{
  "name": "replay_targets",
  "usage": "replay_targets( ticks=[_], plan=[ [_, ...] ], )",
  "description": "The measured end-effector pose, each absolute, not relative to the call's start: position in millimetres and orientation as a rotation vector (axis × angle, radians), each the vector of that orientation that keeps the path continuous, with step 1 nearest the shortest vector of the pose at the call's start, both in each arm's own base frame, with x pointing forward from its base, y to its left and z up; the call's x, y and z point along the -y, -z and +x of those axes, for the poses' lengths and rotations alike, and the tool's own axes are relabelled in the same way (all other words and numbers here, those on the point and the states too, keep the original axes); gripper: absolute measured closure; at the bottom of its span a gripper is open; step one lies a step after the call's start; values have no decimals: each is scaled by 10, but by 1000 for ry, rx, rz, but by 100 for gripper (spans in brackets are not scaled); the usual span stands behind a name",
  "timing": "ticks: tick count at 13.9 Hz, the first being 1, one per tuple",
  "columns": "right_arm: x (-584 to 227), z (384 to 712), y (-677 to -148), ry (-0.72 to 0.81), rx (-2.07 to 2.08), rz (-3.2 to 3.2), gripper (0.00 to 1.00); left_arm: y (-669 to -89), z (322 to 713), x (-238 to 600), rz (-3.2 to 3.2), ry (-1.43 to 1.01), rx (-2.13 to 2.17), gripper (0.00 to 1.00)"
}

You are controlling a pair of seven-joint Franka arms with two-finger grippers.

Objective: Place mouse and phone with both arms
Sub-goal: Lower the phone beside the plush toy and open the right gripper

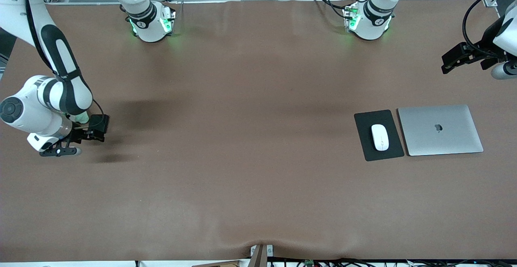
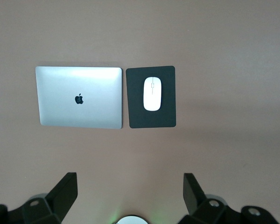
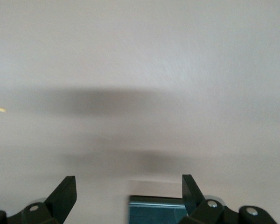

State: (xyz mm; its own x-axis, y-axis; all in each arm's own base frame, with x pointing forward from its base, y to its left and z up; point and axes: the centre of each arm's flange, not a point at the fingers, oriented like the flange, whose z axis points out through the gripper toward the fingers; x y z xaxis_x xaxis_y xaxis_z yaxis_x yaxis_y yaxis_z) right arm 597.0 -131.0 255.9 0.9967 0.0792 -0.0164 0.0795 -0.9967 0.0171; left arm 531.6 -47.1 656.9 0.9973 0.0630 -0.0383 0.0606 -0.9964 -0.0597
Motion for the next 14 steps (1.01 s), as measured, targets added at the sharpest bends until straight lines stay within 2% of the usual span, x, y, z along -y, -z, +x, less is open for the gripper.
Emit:
replay_targets(
  ticks=[3,5,9,14],
  plan=[
    [867,6176,-3423,42,-143,3126,0,-6571,5315,475,-3081,-61,94,0],
    [570,6173,-4016,21,-171,3126,0,-6573,5313,478,-3081,-60,94,0],
    [39,5855,-4974,-9,-69,3137,0,-6579,5311,483,-3081,-58,92,0],
    [-35,5419,-5847,80,-9,3177,0,-6599,5307,496,-3082,-52,86,0]
  ],
)
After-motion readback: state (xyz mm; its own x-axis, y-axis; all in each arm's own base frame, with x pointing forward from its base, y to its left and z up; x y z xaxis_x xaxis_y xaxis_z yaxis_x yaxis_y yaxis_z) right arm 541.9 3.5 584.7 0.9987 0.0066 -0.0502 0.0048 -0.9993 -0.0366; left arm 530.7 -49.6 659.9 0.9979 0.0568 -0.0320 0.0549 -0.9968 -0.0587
